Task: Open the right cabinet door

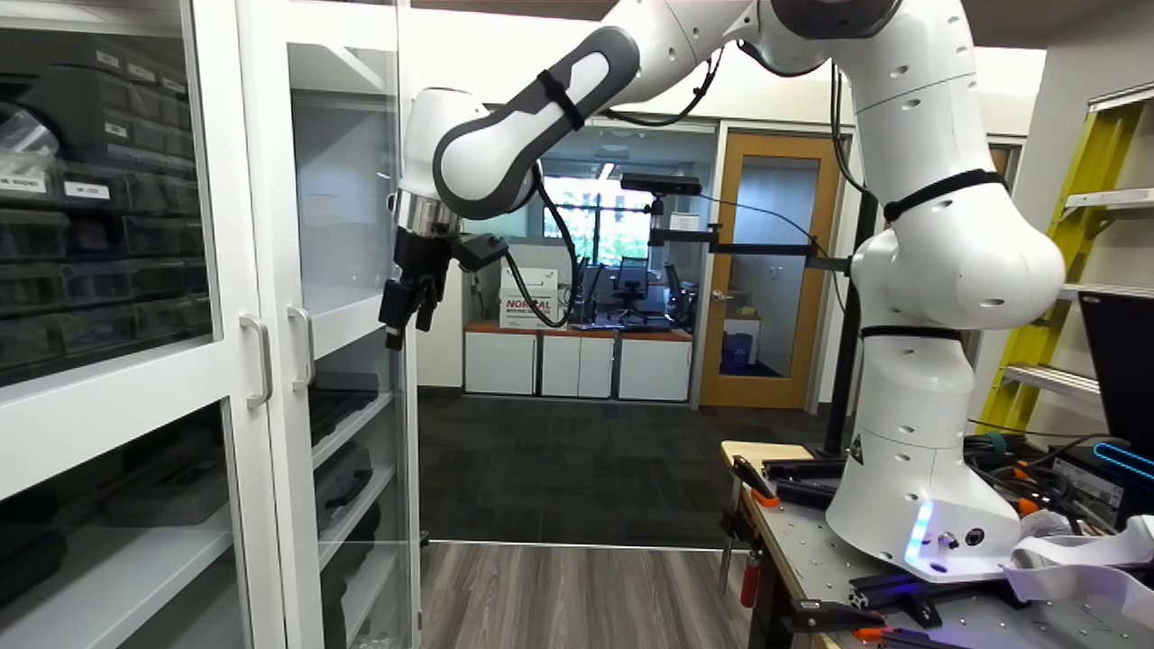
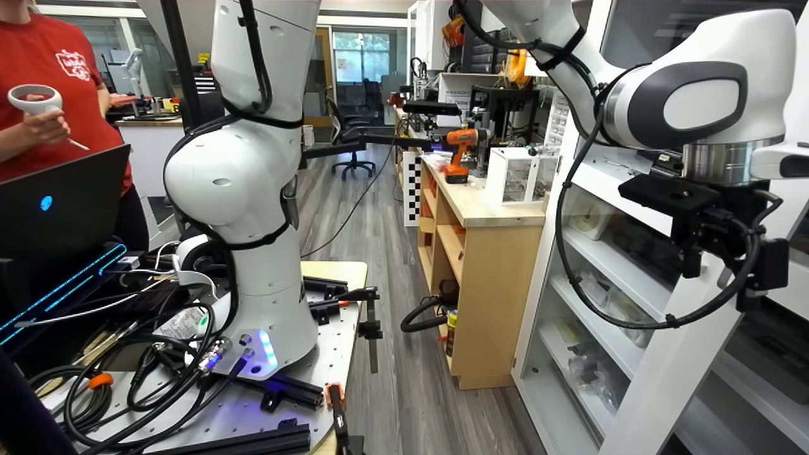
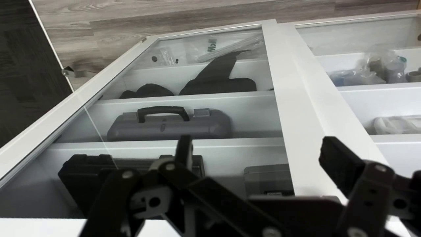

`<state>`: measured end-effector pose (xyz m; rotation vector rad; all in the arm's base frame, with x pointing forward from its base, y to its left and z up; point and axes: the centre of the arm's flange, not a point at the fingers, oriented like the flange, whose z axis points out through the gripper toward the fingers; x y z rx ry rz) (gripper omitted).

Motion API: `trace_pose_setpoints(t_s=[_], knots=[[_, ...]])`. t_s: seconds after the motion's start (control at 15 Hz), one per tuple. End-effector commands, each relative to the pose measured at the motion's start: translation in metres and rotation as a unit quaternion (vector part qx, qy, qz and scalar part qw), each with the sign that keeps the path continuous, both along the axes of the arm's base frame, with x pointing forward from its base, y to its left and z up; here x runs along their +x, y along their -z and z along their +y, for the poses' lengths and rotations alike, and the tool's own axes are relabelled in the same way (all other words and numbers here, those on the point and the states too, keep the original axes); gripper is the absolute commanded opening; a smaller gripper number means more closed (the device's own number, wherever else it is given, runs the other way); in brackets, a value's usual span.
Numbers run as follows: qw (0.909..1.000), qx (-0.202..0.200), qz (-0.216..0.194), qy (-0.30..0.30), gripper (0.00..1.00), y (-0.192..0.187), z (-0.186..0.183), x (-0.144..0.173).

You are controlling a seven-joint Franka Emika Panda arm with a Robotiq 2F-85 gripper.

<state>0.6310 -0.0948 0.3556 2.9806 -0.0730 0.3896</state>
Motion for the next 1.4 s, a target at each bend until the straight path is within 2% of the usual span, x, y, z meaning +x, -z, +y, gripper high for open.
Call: trace_pose_setpoints(t_s=[0.0,0.47,0.67,0.8,1.33], knots=[[0.9986,0.036,-0.028,0.027,1.00,-0.002,-0.002,-0.013],[0.9948,0.056,-0.084,-0.005,1.00,-0.008,0.018,-0.002],[0.9939,0.060,-0.091,-0.019,1.00,-0.010,0.031,0.002],[0.9953,0.053,-0.081,-0.011,1.00,-0.008,0.036,0.011],[0.9944,0.057,-0.088,-0.018,1.00,-0.003,0.042,0.014]])
